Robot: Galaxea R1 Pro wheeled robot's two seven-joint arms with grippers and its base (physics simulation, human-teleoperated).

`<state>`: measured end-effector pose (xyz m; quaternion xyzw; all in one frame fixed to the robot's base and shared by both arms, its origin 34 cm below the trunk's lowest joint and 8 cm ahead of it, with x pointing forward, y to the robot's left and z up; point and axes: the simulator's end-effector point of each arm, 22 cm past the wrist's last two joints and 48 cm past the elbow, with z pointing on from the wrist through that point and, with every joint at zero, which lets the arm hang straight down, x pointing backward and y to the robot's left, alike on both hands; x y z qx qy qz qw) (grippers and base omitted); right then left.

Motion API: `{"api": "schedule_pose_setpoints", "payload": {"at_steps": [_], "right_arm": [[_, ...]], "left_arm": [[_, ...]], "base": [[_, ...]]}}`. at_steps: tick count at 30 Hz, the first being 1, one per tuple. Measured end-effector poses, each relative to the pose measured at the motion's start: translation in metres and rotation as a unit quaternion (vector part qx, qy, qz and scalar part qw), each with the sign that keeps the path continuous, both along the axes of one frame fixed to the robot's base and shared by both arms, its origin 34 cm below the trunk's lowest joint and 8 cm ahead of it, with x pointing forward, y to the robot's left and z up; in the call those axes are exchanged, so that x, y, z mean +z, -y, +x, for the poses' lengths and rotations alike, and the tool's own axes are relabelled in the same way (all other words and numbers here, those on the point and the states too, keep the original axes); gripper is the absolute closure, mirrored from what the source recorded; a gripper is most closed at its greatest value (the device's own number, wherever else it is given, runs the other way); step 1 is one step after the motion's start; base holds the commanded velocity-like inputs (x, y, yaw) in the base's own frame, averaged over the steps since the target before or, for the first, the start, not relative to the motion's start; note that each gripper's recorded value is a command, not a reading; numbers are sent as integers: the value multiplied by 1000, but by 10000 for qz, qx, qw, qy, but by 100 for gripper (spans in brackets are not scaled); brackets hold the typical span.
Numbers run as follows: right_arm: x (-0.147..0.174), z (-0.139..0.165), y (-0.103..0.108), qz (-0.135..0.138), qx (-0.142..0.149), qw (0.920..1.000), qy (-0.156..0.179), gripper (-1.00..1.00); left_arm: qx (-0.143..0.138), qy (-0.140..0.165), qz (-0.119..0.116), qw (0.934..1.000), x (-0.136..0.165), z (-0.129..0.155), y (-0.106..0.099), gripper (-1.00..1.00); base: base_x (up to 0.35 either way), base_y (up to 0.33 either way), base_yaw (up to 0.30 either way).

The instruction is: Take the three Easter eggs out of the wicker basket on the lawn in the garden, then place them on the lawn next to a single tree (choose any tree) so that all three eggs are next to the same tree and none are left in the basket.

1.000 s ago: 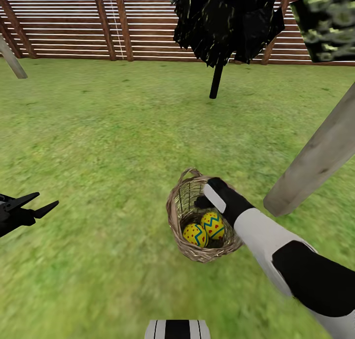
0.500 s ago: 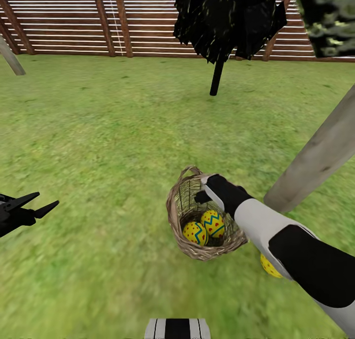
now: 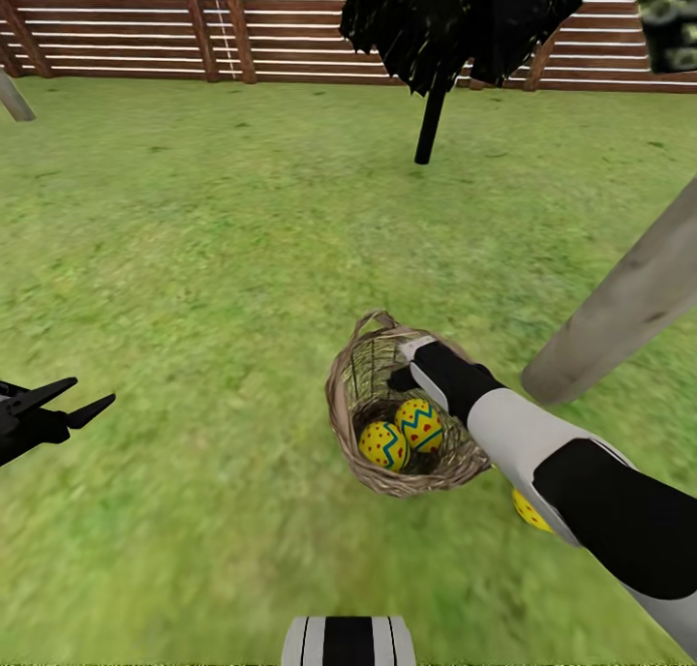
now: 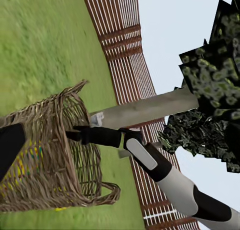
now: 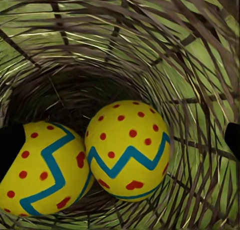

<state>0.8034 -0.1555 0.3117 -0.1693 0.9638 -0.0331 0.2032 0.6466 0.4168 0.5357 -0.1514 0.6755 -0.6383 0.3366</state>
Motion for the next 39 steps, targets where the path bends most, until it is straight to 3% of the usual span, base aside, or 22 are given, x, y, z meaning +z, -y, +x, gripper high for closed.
{"api": "schedule_pose_setpoints", "payload": {"at_steps": [6, 12, 39], "right_arm": [[-21, -4, 23, -137, -134, 9997, -122, -100], [-28, -2, 44, -530, -308, 9981, -55, -100], [-67, -12, 37, -459, -266, 9982, -288, -100]], "left_arm": [[0, -121, 2, 9999, -14, 1, 0, -100], [0, -180, 3, 9998, -22, 1, 0, -100], [0, -469, 2, 9989, -55, 1, 0, -100]], "base": [[0, 0, 0], [0, 0, 0], [0, 0, 0]]}}
